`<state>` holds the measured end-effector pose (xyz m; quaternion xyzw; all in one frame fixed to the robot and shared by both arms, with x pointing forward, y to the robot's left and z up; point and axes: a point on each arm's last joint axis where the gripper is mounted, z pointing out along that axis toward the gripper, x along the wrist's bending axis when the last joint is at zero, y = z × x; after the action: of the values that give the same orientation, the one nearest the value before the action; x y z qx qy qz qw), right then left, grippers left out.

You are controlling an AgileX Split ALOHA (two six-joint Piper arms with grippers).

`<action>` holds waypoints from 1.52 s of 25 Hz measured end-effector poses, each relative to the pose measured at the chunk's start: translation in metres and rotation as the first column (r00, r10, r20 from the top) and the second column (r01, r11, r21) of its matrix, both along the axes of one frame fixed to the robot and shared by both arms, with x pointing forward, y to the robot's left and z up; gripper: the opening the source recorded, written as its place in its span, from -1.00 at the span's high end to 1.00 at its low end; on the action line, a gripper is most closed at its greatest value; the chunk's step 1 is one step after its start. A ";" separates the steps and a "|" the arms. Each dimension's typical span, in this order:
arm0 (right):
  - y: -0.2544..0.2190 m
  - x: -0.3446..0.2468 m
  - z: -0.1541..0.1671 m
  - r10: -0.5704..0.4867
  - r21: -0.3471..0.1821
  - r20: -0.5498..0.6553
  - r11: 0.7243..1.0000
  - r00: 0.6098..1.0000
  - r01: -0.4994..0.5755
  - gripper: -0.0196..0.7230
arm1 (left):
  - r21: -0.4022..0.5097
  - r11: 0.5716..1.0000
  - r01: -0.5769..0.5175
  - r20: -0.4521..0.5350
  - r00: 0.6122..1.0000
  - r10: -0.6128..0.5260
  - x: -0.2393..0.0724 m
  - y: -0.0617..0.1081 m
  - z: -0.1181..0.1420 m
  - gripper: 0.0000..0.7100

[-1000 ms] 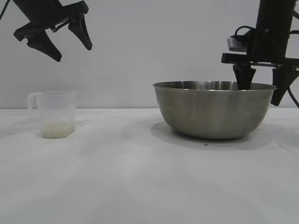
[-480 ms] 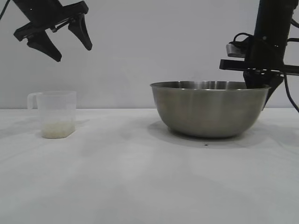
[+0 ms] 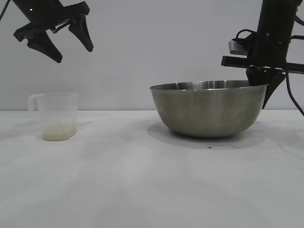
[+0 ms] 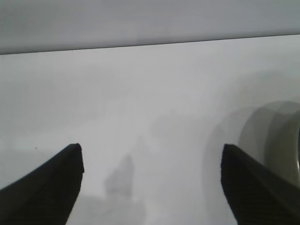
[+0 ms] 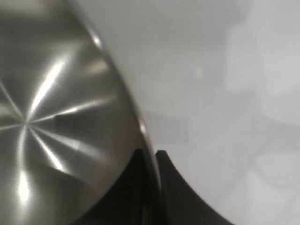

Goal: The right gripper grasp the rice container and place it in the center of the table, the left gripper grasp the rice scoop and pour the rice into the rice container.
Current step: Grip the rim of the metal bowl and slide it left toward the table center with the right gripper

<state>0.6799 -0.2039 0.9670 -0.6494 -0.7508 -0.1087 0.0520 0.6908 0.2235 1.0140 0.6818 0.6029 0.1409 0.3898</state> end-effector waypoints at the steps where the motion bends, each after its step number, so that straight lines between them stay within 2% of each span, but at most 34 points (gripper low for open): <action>1: 0.004 -0.001 0.000 0.015 0.007 -0.002 1.000 1.000 -0.015 0.95 | 0.000 1.000 0.001 -0.002 1.000 -0.001 0.000 0.000 0.000 -0.49; 10: 0.053 -0.015 0.002 0.123 0.042 0.002 0.992 0.992 -0.123 0.95 | -0.003 1.000 0.013 -0.019 1.000 -0.013 -0.002 -0.001 -0.001 -0.49; 21: 0.055 -0.015 -0.005 0.139 0.026 -0.019 0.990 0.990 -0.138 0.95 | -0.003 1.000 0.014 -0.021 1.000 -0.014 -0.002 -0.001 -0.001 -0.49; 22: 0.055 -0.015 -0.006 0.139 0.024 -0.020 0.990 0.990 -0.139 0.75 | -0.003 1.000 0.014 -0.021 1.000 -0.014 -0.002 -0.001 -0.001 -0.49; 23: 0.055 -0.015 -0.006 0.140 0.023 -0.021 0.990 0.990 -0.139 0.75 | -0.003 1.000 0.014 -0.021 1.000 -0.014 -0.002 -0.001 -0.001 -0.49; 29: 0.054 -0.015 -0.006 0.134 0.012 -0.021 0.991 0.991 -0.134 -0.16 | -0.002 1.000 0.016 -0.020 1.000 -0.016 -0.002 -0.001 -0.001 -0.49; 31: 0.053 -0.015 -0.006 0.130 0.012 -0.032 0.991 0.991 -0.130 -0.39 | -0.002 1.000 0.016 -0.020 1.000 -0.016 -0.002 -0.001 -0.001 -0.49; 32: 0.051 -0.015 -0.007 0.129 0.010 -0.039 0.992 0.991 -0.128 -0.45 | -0.002 1.000 0.016 -0.020 1.000 -0.016 -0.002 -0.001 -0.001 -0.49; 35: 0.046 -0.015 -0.005 0.121 0.005 -0.038 0.993 0.992 -0.121 -0.42 | -0.002 1.000 0.016 -0.020 1.000 -0.016 -0.002 -0.001 -0.001 -0.49; 36: 0.044 -0.015 -0.001 0.120 -0.003 -0.031 0.993 0.992 -0.120 -0.53 | -0.002 1.000 0.016 -0.020 1.000 -0.016 -0.002 -0.001 -0.001 -0.49; 38: 0.041 -0.016 0.010 0.125 -0.020 -0.003 0.992 0.992 -0.125 -0.49 | -0.002 1.000 0.016 -0.020 1.000 -0.016 -0.002 -0.001 -0.001 -0.49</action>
<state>0.6638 -0.1625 0.9767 -0.6017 -0.7911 -0.0971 0.0525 0.6891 0.2225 1.0129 0.6875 0.6015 0.1306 0.3854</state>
